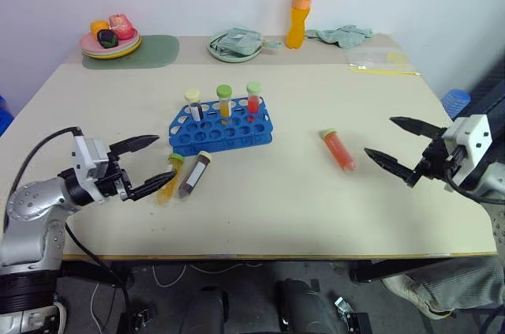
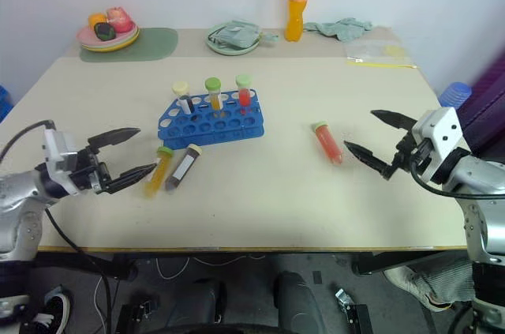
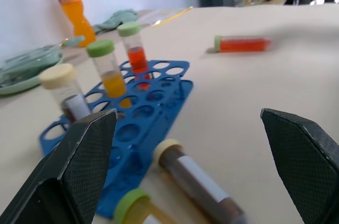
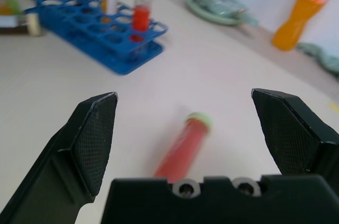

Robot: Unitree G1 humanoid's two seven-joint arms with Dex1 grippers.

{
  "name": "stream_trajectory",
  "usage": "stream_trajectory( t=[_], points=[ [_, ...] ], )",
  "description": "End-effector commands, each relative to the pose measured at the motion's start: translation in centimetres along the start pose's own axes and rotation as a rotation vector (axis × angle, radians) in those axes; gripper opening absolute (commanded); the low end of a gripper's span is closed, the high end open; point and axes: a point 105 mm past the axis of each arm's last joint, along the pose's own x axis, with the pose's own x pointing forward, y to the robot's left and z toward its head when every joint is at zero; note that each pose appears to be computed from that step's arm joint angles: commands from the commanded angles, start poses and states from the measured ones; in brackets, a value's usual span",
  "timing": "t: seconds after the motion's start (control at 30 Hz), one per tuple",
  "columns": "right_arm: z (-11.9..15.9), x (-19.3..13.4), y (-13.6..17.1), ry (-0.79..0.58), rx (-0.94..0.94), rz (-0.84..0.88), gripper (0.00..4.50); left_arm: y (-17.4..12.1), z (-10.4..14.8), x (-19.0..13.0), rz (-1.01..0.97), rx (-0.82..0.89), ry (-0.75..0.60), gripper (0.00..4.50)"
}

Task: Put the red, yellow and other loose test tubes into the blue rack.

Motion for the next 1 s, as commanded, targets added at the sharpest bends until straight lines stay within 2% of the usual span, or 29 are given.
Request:
stream_trajectory(
  t=[0.03,0.23,0.4,0.53,0.67,0.8,0.93,1.0],
  points=[
    [1.3,-0.2,-0.6,-0.022,-0.042,-0.014,4.50,0.2,0.7,0.4,0.003,0.046,-0.022,4.47],
    [1.0,0.5,-1.0,-0.019,-0.022,-0.029,4.50,0.4,1.7,0.9,-0.003,0.038,-0.054,4.47],
    [0.2,1.7,-1.6,0.051,0.036,-0.050,4.50,0.4,3.1,1.1,-0.085,-0.019,-0.093,4.47],
    [0.9,2.6,-2.5,0.092,0.084,-0.078,4.50,0.6,3.6,1.7,-0.127,-0.020,-0.110,4.47],
    [0.5,3.3,-2.2,0.214,0.186,-0.053,4.50,0.7,3.9,2.2,-0.157,-0.034,-0.134,4.47],
    [-1.8,4.9,-2.9,0.484,0.195,-0.111,4.50,0.4,3.7,4.1,-0.180,-0.037,-0.162,4.47],
    [-0.9,7.3,-2.7,0.548,0.248,-0.077,4.50,-0.2,3.2,4.9,-0.187,-0.040,-0.167,4.47],
    [-1.1,8.3,-3.5,0.588,0.285,-0.112,4.50,-0.7,3.2,5.3,-0.191,-0.045,-0.172,4.47]
  ],
)
